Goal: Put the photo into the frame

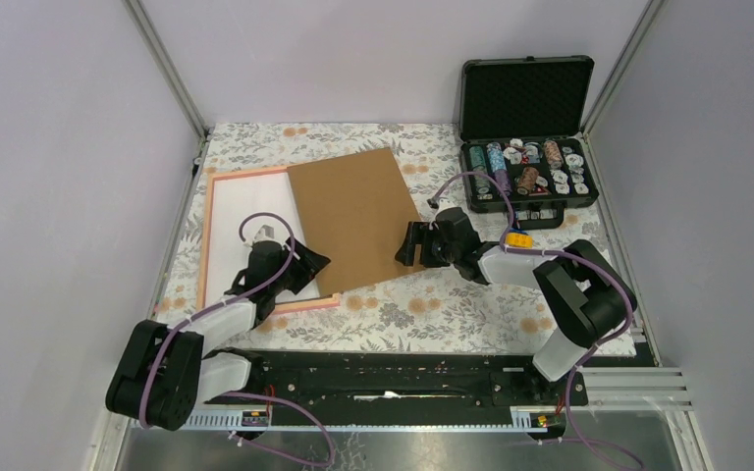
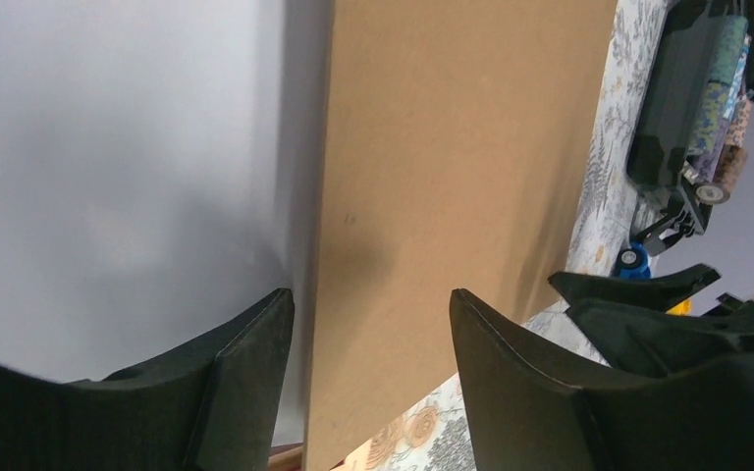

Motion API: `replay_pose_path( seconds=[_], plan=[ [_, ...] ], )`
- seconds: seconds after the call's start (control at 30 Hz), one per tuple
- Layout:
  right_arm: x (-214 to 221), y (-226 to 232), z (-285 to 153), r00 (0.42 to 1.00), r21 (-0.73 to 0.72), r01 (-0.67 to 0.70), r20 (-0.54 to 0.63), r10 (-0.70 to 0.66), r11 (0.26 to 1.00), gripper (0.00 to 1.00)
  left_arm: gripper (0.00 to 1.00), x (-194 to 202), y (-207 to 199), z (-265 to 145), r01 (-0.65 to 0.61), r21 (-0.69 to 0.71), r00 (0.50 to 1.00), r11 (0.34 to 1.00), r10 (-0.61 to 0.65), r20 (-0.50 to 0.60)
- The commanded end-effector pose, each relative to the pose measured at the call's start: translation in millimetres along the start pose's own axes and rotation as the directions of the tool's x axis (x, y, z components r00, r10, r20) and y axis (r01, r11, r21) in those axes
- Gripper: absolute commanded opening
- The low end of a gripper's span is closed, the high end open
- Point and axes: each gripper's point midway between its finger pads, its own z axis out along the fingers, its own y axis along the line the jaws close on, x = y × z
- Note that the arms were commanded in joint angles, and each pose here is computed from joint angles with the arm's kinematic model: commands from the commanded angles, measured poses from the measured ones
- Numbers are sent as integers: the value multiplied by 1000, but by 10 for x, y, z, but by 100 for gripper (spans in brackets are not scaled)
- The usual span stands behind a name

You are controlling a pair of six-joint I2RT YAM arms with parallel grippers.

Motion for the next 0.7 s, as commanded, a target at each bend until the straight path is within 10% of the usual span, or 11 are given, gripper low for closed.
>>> replay_pose_path(
  seconds=[0.0,0.43,0.67],
  plan=[
    [534,-174,44,985,33,-7,-170,12,999,83,61,-23,-230,-22,7,178,1000,984,-9,14],
    [471,-118,-40,989,9,20,-147,-19,1000,84,8,-58,-472,-67,-81,252,996,964,86,-10],
    [285,-31,-215,991,6,74,-109,-73,997,86,0,-317,-766,-346,-177,232,984,956,169,55]
  ],
)
